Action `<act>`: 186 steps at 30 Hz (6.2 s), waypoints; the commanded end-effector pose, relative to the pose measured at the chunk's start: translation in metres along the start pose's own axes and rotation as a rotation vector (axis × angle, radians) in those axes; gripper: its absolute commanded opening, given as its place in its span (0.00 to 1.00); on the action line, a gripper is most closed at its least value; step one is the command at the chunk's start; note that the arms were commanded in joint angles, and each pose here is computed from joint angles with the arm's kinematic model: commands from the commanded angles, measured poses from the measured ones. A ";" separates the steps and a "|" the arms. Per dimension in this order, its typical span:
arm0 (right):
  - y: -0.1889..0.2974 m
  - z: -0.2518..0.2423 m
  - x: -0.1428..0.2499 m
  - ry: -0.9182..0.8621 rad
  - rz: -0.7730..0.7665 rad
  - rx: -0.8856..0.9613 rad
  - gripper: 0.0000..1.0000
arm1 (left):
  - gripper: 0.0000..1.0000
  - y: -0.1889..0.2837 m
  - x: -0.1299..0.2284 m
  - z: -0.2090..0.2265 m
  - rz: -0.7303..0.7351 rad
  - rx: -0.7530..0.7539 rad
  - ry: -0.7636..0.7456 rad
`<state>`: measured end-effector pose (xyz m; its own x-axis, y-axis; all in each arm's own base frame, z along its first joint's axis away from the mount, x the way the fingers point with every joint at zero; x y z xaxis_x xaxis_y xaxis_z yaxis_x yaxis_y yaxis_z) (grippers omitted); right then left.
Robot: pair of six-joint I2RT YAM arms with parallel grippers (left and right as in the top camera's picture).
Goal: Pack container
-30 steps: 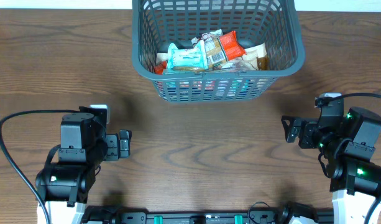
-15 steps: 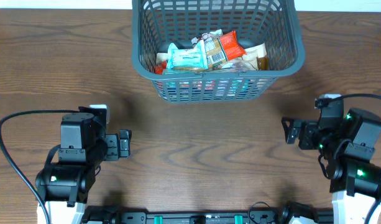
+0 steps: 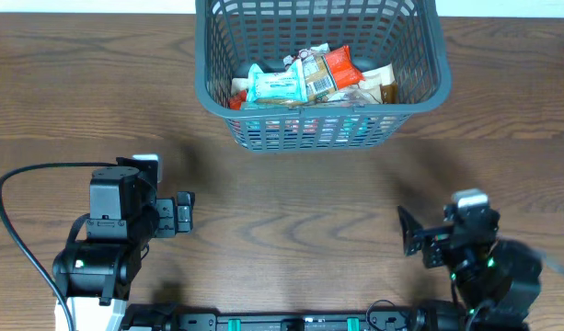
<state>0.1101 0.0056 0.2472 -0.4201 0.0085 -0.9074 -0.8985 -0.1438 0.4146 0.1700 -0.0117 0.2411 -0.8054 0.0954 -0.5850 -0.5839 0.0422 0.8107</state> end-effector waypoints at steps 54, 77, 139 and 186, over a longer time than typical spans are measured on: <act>-0.067 -0.009 0.060 -0.038 -0.365 0.107 0.99 | 0.99 0.000 0.000 -0.001 0.001 0.010 0.004; -0.066 -0.013 0.060 -0.108 -0.373 0.130 0.99 | 0.99 0.000 0.000 -0.001 0.001 0.010 0.004; -0.066 -0.013 0.060 -0.108 -0.373 0.129 0.99 | 0.99 -0.025 0.047 0.005 -1.063 -0.167 0.017; -0.066 -0.013 0.059 -0.108 -0.373 0.130 0.99 | 0.99 -0.055 0.071 -0.016 -0.803 0.111 -0.027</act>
<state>0.1467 0.0041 0.1654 -0.0694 0.1237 -0.9899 -0.9976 -0.0010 0.0698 0.1443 -0.0197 0.1638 -0.0968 0.0215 -0.9951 -0.9818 0.1619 0.0990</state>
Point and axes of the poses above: each gripper's point midway between its finger pads, its own y axis back along the fingers, its own z axis along the line the jaws close on, x = y × z, the point moved 10 cm from there along y, back along the fingers, and after that the axes turned 6 degrees about -y, right-handed, at the moved point
